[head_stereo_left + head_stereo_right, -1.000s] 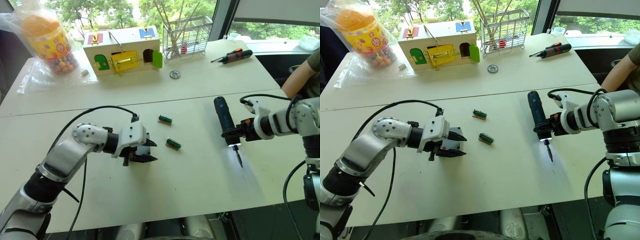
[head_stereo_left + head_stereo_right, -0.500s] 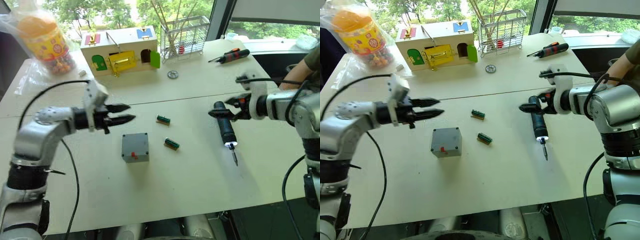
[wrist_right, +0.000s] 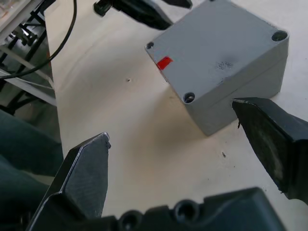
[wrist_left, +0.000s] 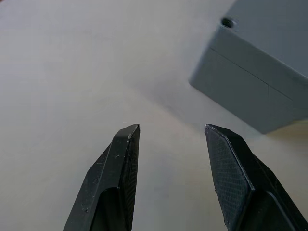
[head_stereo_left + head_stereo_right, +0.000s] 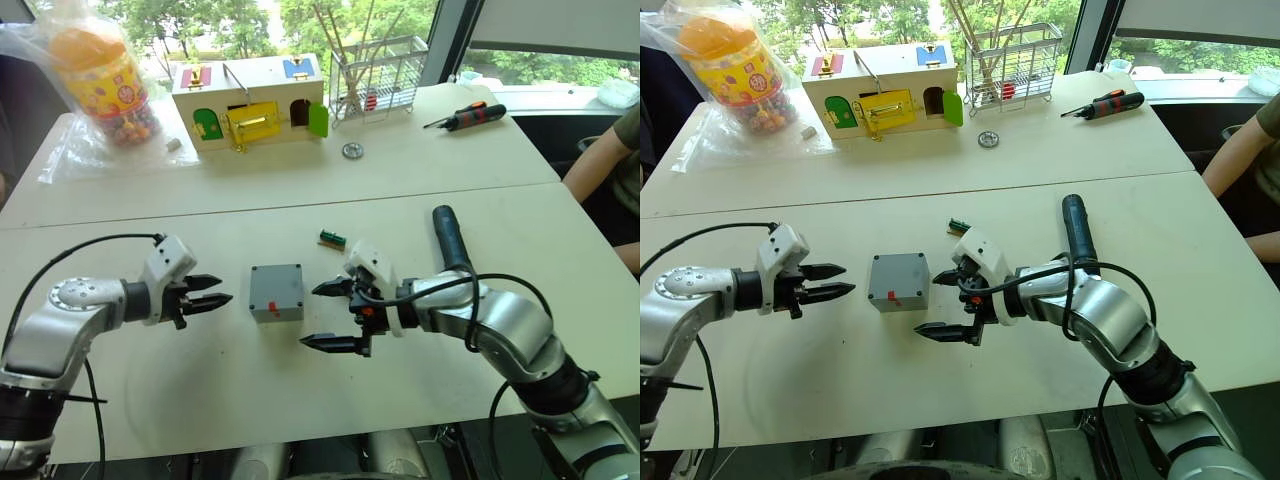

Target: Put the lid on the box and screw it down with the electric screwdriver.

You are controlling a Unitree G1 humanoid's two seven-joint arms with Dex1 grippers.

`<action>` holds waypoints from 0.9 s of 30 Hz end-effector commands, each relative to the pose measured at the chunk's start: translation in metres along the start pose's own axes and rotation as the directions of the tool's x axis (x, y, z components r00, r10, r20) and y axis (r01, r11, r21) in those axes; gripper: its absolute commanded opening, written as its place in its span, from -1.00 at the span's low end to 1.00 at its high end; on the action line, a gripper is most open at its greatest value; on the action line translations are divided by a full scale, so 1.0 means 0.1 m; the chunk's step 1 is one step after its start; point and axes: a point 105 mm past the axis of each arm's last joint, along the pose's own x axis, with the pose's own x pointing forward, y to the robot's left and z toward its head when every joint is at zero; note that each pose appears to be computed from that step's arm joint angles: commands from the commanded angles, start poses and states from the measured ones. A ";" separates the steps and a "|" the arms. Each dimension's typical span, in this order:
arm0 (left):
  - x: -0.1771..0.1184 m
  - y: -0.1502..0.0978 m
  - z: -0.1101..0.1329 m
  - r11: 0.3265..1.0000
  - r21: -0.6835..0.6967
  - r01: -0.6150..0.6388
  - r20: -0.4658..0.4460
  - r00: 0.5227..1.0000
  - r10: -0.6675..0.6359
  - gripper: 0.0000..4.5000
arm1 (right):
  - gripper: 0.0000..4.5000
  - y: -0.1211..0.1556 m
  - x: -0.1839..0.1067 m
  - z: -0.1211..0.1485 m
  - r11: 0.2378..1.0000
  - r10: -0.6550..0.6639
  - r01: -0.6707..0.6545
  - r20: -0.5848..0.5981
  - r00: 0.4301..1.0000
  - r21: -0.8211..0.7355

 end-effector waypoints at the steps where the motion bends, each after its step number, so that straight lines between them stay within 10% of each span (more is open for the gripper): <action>1: 0.01 -0.09 0.14 1.000 0.030 0.003 0.035 0.999 -0.004 -0.04 | 0.99 0.04 0.03 0.08 1.000 0.020 -0.020 0.021 1.000 0.001; 27: 0.67 0.37 0.38 0.977 0.211 -0.005 0.069 0.998 -0.010 -0.04 | 0.99 0.12 0.26 0.19 0.976 -0.005 0.004 0.006 1.000 0.218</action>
